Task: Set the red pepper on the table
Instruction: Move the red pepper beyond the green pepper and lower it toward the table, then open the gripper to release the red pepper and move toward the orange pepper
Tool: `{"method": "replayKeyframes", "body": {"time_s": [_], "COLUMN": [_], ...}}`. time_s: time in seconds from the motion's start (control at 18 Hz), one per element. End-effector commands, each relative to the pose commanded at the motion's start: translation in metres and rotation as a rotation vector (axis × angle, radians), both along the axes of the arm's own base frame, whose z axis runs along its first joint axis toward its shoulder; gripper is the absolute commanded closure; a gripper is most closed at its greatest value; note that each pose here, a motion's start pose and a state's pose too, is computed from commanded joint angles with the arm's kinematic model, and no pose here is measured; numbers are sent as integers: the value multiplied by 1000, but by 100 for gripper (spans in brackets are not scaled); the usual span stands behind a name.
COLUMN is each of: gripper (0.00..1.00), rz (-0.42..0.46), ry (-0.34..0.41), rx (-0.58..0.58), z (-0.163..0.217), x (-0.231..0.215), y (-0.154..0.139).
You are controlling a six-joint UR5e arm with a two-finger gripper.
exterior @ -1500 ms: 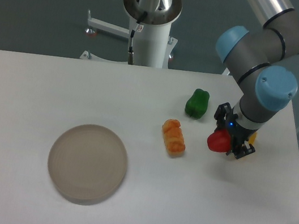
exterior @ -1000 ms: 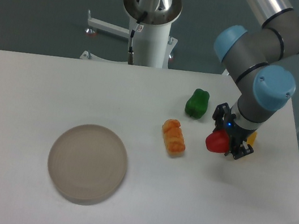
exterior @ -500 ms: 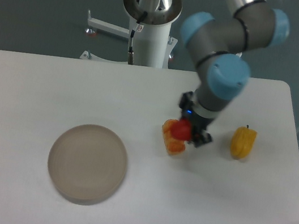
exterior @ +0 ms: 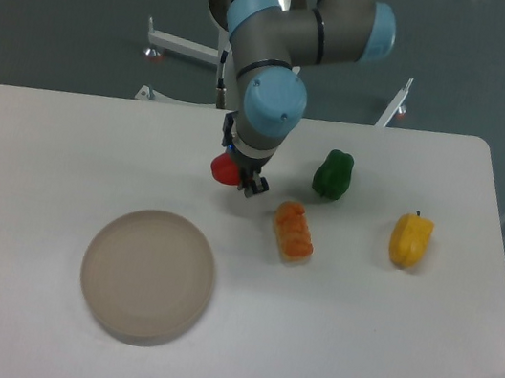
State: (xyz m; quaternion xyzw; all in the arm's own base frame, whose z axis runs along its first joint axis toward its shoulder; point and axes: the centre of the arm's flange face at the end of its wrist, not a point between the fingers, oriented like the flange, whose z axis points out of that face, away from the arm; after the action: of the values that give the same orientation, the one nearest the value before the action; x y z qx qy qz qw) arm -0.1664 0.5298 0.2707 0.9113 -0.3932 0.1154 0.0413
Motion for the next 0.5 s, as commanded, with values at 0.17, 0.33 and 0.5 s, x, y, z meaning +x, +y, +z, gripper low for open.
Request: {"method": "replayKeyframes", "body": {"time_s": [0.17, 0.33, 0.5], "gripper": [76, 65, 50], "rz": [-18, -22, -29], "ry": [-10, -14, -15], "rx": [-17, -24, -19], "z": [-14, -18, -17], "x": [12, 12, 12], "y": [2, 2, 3]}}
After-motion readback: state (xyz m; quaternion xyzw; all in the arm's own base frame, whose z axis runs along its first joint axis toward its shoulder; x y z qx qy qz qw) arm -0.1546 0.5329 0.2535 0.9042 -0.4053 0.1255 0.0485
